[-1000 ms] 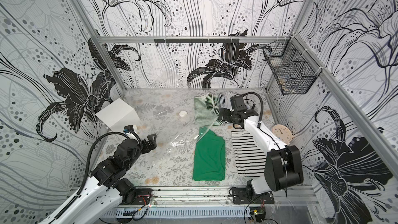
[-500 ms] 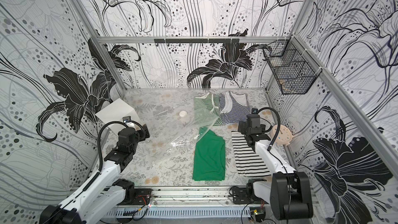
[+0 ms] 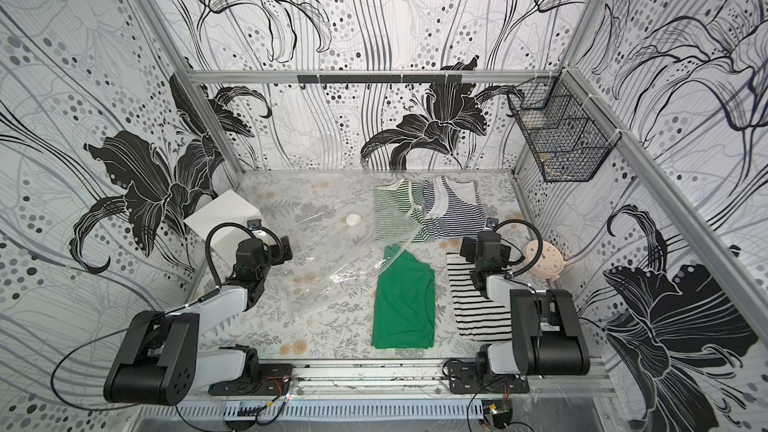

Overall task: Take the tank top out of the vacuum bag
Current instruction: Reset both arms

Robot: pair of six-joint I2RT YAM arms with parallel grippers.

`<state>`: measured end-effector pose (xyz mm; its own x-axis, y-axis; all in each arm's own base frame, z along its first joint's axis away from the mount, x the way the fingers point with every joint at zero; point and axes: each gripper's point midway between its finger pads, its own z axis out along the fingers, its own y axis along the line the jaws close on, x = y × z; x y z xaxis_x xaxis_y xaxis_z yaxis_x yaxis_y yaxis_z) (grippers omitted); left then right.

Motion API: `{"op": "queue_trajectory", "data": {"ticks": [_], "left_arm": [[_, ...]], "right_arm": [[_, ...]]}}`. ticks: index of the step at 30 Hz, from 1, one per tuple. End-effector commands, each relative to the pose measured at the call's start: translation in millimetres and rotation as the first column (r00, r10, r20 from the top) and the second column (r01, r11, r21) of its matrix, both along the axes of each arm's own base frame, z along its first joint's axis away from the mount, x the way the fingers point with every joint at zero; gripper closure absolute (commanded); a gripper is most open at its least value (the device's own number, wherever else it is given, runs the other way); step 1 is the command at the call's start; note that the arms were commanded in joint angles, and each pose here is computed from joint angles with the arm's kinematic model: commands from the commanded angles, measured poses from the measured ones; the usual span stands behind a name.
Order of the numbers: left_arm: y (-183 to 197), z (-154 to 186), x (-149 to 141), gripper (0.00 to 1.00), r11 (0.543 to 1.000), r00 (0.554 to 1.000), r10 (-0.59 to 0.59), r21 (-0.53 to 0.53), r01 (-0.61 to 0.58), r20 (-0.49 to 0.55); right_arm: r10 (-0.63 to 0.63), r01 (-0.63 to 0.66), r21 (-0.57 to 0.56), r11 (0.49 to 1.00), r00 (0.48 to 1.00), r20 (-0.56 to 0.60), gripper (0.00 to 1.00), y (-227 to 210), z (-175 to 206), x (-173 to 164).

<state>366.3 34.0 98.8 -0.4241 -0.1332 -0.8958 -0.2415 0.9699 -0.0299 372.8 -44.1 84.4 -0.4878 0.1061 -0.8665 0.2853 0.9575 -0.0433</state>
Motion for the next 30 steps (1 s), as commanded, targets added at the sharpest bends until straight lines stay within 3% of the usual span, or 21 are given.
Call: {"op": "queue_trajectory", "data": {"ticks": [1,6,16,25,30], "left_arm": [[3,27,30,0.01,0.998,0.992,-0.050,0.048,0.045,0.113],[19,14,40,0.01,0.998,0.993,-0.058,-0.034,0.061,0.106],[19,14,39,0.01,0.997,0.990,-0.063,-0.037,0.068,0.123],[19,14,39,0.01,0.997,0.990,-0.066,-0.038,0.071,0.123],[4,16,40,0.01,0.983,0.976,-0.173,-0.047,0.180,0.131]], "right_arm": [[0.026,-0.028,0.010,1.000,0.994,0.104,0.01,4,18,10],[0.057,-0.057,0.000,0.998,0.989,0.138,0.01,8,20,7],[0.194,-0.191,-0.031,0.981,0.971,0.137,0.01,32,12,16],[0.203,-0.200,-0.031,0.979,0.970,0.133,0.01,34,11,15],[0.297,-0.295,-0.038,0.955,0.945,0.137,0.01,50,5,15]]}}
